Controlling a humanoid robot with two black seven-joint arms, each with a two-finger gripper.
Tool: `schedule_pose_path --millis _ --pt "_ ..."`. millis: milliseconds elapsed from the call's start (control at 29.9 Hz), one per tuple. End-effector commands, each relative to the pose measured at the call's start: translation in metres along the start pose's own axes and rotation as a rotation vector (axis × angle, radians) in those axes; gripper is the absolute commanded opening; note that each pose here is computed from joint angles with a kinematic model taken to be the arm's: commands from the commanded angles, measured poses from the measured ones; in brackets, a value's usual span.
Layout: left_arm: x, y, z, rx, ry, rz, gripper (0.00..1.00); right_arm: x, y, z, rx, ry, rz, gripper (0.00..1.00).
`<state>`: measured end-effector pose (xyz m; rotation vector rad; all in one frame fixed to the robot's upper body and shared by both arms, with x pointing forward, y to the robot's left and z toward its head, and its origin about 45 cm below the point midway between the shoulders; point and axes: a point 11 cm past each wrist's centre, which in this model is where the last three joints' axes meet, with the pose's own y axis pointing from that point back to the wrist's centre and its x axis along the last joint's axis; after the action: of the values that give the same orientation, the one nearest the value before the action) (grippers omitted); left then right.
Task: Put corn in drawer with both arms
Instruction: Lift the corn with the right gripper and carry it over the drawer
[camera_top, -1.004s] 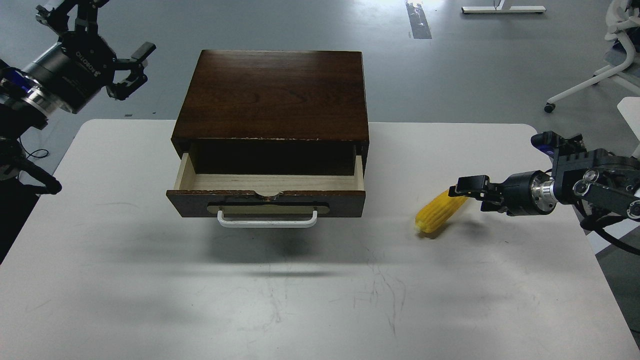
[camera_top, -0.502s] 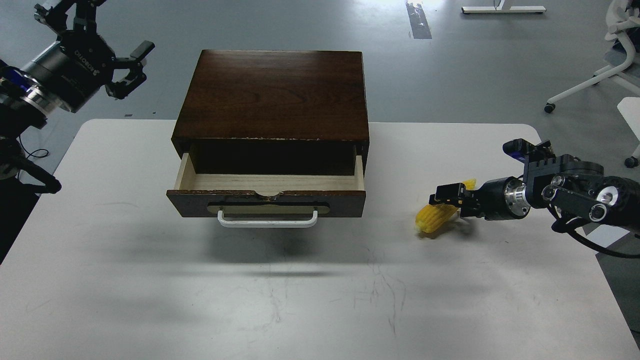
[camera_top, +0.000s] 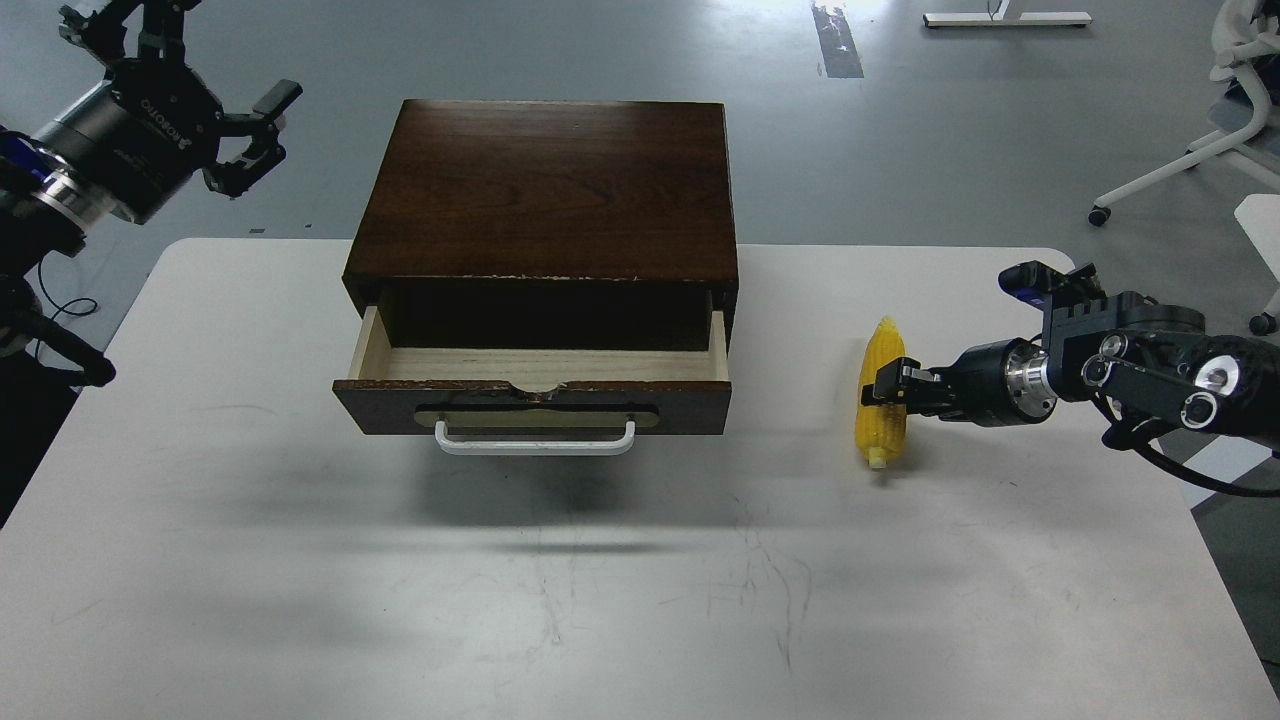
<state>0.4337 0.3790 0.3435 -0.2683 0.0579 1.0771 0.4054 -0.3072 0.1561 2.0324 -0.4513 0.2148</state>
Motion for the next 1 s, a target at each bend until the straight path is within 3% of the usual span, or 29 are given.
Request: schedule_pose_path --millis 0,201,368,736,970 --pt "0.0 -0.001 0.002 -0.006 -0.001 0.001 0.99 0.012 0.009 -0.008 0.01 0.016 0.023 0.0" --pt "0.001 -0.001 0.006 -0.014 -0.004 0.002 0.99 0.055 0.041 -0.052 0.058 0.118 0.101 0.0" --pt "0.001 -0.001 0.007 -0.017 -0.005 0.001 0.99 0.095 0.074 -0.135 0.119 0.341 0.171 0.0" --pt "0.002 -0.001 0.009 -0.019 -0.007 0.003 0.99 0.074 0.08 -0.253 0.187 0.915 0.063 0.0" --pt "0.002 -0.001 0.009 -0.019 -0.008 0.004 0.99 0.065 0.08 -0.293 0.148 1.3 0.125 0.0"
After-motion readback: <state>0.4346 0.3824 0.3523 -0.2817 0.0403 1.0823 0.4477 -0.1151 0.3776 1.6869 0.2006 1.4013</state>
